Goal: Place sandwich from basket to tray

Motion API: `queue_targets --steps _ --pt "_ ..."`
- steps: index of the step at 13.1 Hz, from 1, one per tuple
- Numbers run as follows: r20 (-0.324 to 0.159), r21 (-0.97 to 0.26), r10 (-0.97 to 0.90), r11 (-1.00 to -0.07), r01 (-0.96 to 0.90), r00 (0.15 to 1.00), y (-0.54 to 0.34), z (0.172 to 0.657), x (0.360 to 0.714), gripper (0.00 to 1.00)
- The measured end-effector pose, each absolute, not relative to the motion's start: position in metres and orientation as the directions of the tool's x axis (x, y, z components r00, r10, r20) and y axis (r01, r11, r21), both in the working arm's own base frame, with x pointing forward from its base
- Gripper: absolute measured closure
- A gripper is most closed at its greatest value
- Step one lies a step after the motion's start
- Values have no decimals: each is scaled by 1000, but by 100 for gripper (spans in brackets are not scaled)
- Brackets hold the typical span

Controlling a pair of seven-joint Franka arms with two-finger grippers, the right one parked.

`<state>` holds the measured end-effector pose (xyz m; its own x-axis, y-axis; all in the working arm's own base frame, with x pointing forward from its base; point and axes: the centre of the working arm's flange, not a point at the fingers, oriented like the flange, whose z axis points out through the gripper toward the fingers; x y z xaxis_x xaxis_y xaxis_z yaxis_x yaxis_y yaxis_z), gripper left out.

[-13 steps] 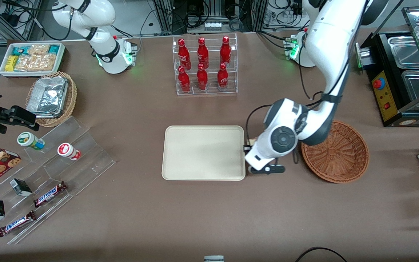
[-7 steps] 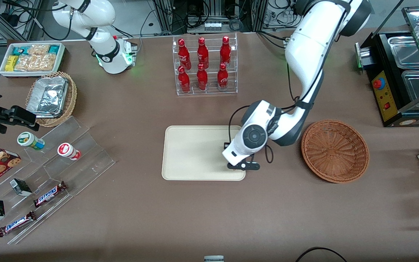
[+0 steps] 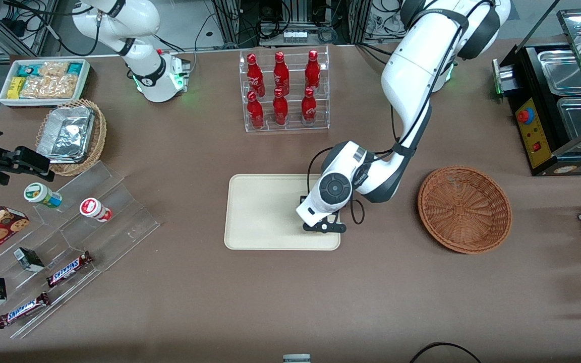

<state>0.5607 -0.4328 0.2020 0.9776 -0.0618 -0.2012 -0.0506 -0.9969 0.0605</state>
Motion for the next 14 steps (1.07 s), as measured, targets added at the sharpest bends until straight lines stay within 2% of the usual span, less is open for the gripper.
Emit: queue_targets --steps 1,2,6,8,10,14 --pt "-198 56 -62 -997 -52 978 -433 200 562 52" --pt "-191 51 -67 -997 -58 979 -434 200 563 44" --pt "-147 47 -53 -998 -47 988 -438 217 572 3" --pt "-113 53 3 -999 9 994 -439 260 579 0" --pt "-107 32 30 -999 33 994 -425 317 582 0" --pt "-72 23 139 -990 141 988 -349 425 604 0"
